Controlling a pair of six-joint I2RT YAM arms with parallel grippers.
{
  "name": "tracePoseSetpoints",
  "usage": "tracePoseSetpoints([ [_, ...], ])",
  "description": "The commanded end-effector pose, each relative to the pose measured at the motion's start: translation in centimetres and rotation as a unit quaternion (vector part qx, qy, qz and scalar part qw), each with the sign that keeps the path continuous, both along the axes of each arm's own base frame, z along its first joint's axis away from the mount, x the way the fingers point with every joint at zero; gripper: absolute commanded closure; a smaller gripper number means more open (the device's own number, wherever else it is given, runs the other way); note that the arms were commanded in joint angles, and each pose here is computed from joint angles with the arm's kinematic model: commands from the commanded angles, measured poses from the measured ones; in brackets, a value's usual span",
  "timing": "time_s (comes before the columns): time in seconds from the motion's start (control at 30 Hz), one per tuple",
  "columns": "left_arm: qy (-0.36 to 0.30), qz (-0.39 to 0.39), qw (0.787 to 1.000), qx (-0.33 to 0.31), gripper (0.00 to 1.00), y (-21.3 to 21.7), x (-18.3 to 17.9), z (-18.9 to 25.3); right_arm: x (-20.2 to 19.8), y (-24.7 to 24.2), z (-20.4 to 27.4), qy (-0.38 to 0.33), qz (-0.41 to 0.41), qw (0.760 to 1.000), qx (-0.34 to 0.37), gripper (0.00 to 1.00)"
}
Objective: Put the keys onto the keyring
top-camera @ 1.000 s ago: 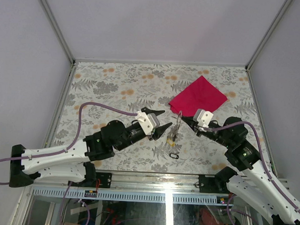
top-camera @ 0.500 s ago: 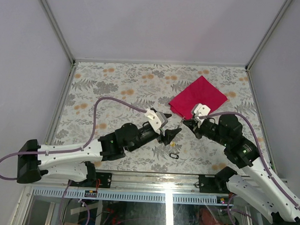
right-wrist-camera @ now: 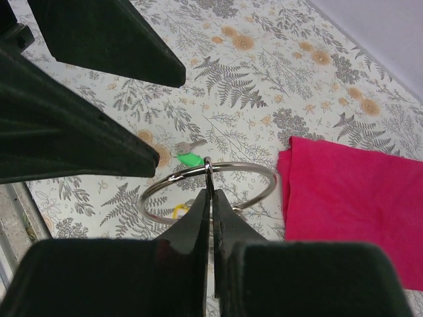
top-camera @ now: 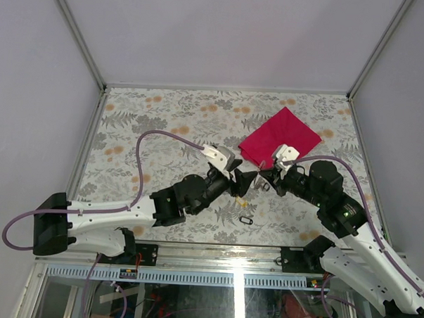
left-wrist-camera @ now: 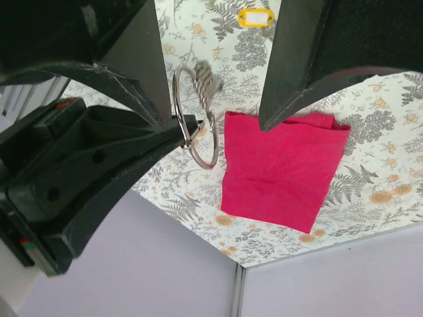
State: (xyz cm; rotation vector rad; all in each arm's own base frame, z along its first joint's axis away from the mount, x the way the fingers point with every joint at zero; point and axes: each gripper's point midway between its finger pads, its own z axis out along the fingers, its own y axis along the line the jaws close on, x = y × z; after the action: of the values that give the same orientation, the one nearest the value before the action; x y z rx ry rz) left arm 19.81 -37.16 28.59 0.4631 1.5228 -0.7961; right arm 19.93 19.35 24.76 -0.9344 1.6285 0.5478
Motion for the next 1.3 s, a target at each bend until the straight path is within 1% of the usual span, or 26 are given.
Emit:
tracePoseSetpoints([
  [0.0,0.028,0.038,0.991,-0.122,0.44,0.5,0.7,4.6,0.3,0.4,3.1,-0.036,-0.001,0.999,0.036,1.0],
  [0.13,0.043,0.034,0.989,-0.139,0.44,0.3,0.6,5.0,0.4,0.5,3.0,-0.034,-0.001,0.999,0.037,1.0],
  [0.47,0.073,0.047,0.988,-0.127,0.46,-0.6,1.1,4.6,0.3,0.7,3.3,-0.034,0.004,0.998,0.044,1.0],
  [0.7,0.092,0.053,0.989,-0.098,0.49,-1.5,1.4,3.9,0.2,0.7,3.5,-0.035,0.005,0.998,0.048,1.0],
  [0.87,0.102,0.053,0.99,-0.083,0.55,-1.9,1.4,3.5,0.2,0.7,3.5,-0.036,0.003,0.998,0.049,1.0],
  [1.0,0.111,0.058,0.99,-0.066,0.58,-2.1,1.5,2.9,0.2,0.7,3.6,-0.036,0.003,0.998,0.05,1.0],
  [1.27,0.118,0.056,0.99,-0.054,0.61,-2.7,1.6,2.5,0.1,0.7,3.6,-0.036,0.004,0.998,0.053,1.0],
])
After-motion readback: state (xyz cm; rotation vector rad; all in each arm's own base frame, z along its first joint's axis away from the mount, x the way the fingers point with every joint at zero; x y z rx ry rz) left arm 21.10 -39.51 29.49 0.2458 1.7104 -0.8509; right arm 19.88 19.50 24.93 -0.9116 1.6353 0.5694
